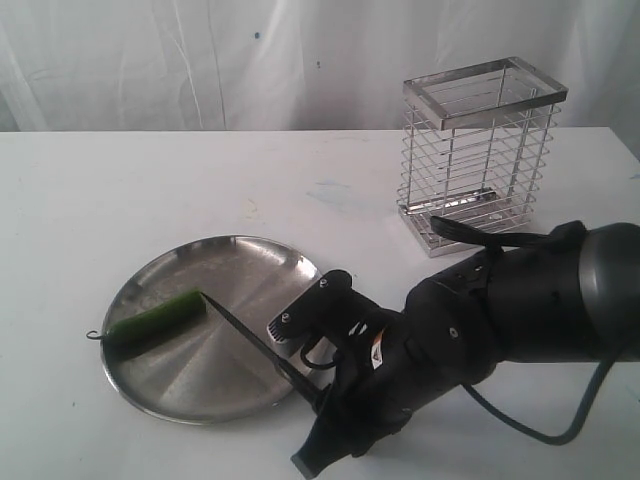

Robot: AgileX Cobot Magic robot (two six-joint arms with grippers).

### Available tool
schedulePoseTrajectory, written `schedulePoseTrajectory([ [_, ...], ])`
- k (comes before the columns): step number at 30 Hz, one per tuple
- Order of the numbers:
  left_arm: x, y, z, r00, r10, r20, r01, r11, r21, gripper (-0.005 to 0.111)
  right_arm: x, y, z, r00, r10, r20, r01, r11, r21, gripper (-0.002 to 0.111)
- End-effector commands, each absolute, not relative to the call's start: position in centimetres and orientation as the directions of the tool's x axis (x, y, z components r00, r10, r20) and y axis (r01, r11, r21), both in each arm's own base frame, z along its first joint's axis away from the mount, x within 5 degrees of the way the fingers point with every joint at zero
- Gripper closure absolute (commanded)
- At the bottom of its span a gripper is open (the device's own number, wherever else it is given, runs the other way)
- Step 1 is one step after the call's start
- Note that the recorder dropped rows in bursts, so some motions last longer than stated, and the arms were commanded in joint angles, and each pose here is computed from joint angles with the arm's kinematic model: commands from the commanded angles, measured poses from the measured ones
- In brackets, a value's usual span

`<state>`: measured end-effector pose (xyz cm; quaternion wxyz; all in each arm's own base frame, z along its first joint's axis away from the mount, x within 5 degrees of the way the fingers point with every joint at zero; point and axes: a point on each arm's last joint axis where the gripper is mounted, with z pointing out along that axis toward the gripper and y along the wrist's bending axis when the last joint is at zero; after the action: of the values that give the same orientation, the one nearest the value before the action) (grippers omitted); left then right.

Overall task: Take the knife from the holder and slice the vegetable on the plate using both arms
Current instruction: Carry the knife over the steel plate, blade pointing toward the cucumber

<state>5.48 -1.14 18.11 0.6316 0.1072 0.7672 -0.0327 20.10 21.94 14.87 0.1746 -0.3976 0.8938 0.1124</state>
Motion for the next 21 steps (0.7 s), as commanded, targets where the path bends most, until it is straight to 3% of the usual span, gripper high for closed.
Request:
schedulePoseTrajectory([
  [1, 5.5, -1.1, 18.0, -0.182, 0.12, -0.976, 0.203, 0.976, 0.082, 0.107, 20.2, 22.0, 15.2, -0.6, -0.671, -0.437, -0.759, 0.649, 0.046, 0.067],
  [8, 5.5, -1.1, 18.0, -0.182, 0.12, -0.976, 0.203, 0.976, 0.082, 0.107, 21.2, 22.9, 16.1, -0.573, -0.657, -0.491, -0.765, 0.643, 0.033, 0.067],
  [21, 5.5, -1.1, 18.0, -0.182, 0.12, -0.976, 0.203, 0.976, 0.082, 0.107, 21.5, 23.4, 14.9, -0.589, -0.686, -0.426, -0.771, 0.635, 0.043, 0.067],
])
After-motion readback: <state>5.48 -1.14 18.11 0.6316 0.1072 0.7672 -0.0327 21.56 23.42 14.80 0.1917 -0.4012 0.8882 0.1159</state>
